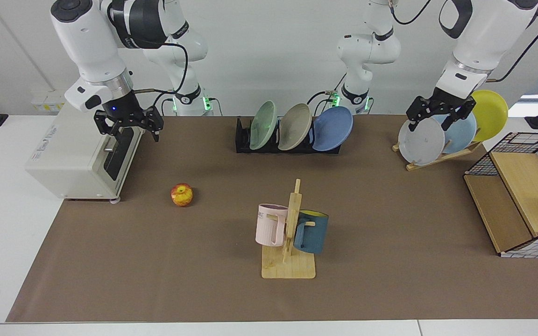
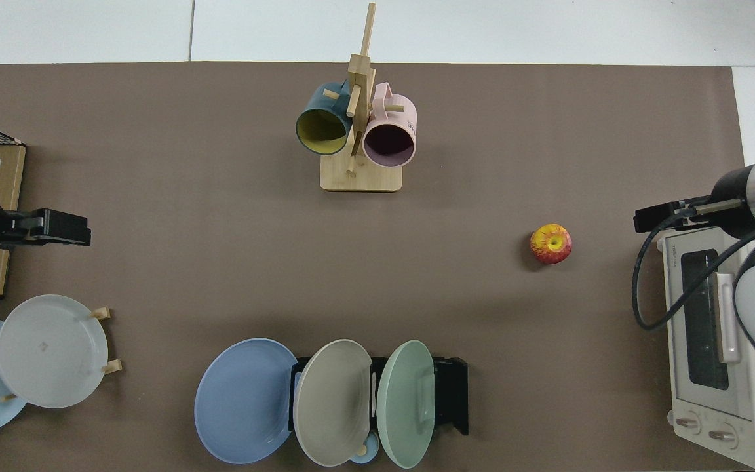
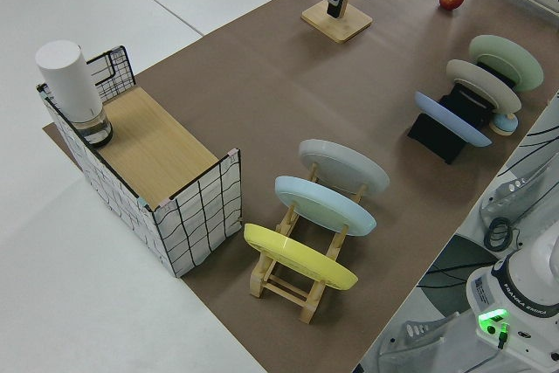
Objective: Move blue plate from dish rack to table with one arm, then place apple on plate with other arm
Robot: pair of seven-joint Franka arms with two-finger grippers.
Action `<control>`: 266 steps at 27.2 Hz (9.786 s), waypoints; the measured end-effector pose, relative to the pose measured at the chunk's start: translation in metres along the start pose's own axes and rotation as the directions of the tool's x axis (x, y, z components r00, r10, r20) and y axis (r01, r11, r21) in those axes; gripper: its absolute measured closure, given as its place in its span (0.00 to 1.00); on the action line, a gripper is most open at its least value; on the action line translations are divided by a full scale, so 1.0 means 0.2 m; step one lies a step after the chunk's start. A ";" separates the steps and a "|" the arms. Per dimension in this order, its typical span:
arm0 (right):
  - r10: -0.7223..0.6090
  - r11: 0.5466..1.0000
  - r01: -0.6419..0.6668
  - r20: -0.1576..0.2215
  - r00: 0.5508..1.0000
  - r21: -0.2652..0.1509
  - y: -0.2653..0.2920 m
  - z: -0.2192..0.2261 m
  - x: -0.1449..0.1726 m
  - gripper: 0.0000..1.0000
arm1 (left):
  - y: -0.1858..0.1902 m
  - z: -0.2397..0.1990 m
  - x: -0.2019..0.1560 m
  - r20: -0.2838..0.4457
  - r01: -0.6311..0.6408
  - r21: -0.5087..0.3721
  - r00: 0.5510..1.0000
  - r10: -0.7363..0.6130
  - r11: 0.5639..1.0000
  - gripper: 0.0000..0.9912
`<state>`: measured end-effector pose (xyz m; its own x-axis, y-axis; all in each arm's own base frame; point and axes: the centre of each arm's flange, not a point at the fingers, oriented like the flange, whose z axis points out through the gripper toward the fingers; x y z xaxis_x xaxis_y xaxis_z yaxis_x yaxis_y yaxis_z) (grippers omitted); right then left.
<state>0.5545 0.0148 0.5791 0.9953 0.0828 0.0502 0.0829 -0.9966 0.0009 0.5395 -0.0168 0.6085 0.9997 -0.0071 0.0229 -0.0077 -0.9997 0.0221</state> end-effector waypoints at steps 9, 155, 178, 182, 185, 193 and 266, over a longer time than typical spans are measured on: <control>0.000 1.000 0.000 0.000 1.000 0.000 0.00 0.00 0.00 0.00 | 0.00 0.03 -0.01 0.012 -0.001 0.000 1.000 0.001 1.000 0.00; 0.012 1.000 -0.011 0.028 1.000 -0.027 -0.22 0.44 0.08 0.22 | 1.03 0.58 -0.97 -0.160 0.056 0.580 0.986 0.046 0.813 0.96; -0.003 1.000 0.003 0.015 1.000 -0.025 -0.23 0.29 0.08 0.22 | 0.76 0.68 -0.18 -0.125 0.484 -0.140 0.857 -0.500 0.864 0.96; -0.005 1.000 0.005 0.020 1.000 -0.025 -0.24 0.29 0.07 0.22 | 0.98 0.86 -0.19 -0.115 0.519 -0.173 0.834 -0.540 0.837 0.96; -0.005 1.000 0.005 0.022 1.000 -0.025 -0.24 0.30 0.07 0.22 | 1.11 1.01 -0.21 -0.094 0.529 -0.174 0.831 -0.548 0.831 0.96; -0.005 1.000 0.006 0.046 0.999 -0.025 -0.24 0.35 0.06 0.22 | 1.23 1.24 -0.29 -0.064 0.507 -0.160 0.851 -0.521 0.847 0.96; 0.085 0.995 -0.083 -0.023 0.996 0.060 -1.93 1.11 -0.23 0.22 | 0.04 0.20 -0.10 0.104 0.053 0.060 0.993 -0.059 0.997 0.00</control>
<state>0.4874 0.3971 0.3554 0.9973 -0.0020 0.0735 0.0027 -0.9980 -0.0636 0.5198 -0.0254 0.5689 0.9953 0.0495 -0.0828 0.0466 -0.9982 -0.0369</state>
